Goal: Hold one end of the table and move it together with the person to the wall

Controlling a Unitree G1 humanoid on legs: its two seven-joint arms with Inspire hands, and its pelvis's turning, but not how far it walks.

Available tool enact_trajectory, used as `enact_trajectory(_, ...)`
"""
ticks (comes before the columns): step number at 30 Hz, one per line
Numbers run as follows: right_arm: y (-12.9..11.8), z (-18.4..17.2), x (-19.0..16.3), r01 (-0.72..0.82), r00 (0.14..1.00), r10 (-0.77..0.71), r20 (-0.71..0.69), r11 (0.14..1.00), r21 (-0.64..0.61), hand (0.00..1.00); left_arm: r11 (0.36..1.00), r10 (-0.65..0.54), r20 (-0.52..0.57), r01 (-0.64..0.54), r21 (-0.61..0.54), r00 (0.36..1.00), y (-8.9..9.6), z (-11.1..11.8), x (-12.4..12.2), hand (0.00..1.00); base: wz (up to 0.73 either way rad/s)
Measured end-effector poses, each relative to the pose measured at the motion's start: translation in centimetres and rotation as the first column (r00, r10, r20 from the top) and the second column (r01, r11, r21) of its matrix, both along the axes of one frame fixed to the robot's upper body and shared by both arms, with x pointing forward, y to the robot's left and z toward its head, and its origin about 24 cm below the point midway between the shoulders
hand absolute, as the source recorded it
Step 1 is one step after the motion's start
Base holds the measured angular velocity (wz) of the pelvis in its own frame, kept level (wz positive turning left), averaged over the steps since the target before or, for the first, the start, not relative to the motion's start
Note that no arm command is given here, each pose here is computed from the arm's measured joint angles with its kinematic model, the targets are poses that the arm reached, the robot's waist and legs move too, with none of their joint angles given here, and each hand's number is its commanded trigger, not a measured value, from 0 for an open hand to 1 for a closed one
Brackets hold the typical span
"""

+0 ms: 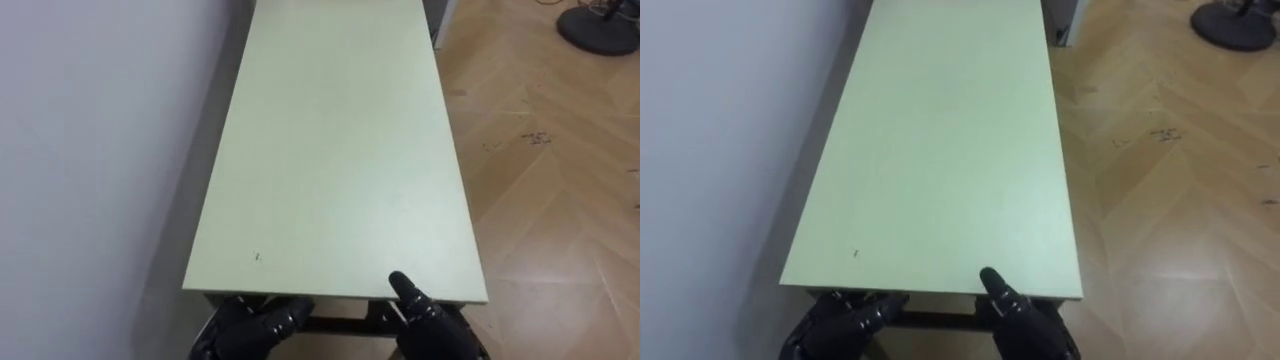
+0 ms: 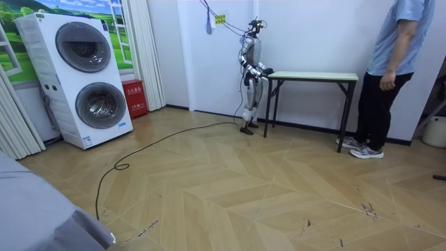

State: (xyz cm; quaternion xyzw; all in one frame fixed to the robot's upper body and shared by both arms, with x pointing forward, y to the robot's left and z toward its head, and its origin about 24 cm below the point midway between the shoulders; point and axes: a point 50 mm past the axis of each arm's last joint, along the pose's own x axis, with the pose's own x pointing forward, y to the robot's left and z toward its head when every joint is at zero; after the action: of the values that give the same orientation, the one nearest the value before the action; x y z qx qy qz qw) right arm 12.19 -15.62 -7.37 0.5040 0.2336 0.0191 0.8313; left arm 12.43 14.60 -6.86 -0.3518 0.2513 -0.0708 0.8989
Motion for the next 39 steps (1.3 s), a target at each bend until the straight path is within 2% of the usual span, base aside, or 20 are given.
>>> enact_trajectory(16, -0.1, -0.5, -0.9, -0.106, 0.991, 0.106, 0.078, 0.994, -0.003, 0.00, 0.999, -0.023, -0.091, 0.026, 0.035, 0.996, 0.6, -2.1, -1.4, 0.00, 0.00)
enact_trajectory(25, -1.2, -1.3, -1.5, -0.244, 0.965, 0.258, 0.054, 0.952, -0.183, 0.00, 0.993, -0.008, -0.212, 0.032, 0.114, 0.977, 2.2, -4.3, -3.0, 0.00, 0.02)
enact_trajectory(27, -1.6, -2.1, -1.9, -0.283, 0.956, 0.293, 0.009, 0.933, -0.223, 0.00, 0.988, 0.017, -0.270, 0.025, 0.151, 0.963, 3.0, -5.1, -4.1, 0.00, 0.00)
enact_trajectory(33, -3.0, -4.4, -3.5, -0.365, 0.930, 0.327, -0.168, 0.875, -0.319, 0.00, 0.980, 0.077, -0.319, -0.012, 0.201, 0.945, 4.3, -6.0, -5.1, 0.00, 0.00)
enact_trajectory(37, -4.5, -5.8, -4.6, -0.399, 0.907, 0.302, -0.295, 0.840, -0.368, 0.00, 0.973, 0.114, -0.359, -0.031, 0.229, 0.926, 5.1, -6.7, -6.0, 0.00, -0.05)
enact_trajectory(39, -5.5, -6.6, -5.5, -0.414, 0.887, 0.264, -0.379, 0.818, -0.399, 0.00, 0.965, 0.150, -0.418, -0.041, 0.259, 0.896, 5.8, -7.4, -7.2, 0.00, 0.00)
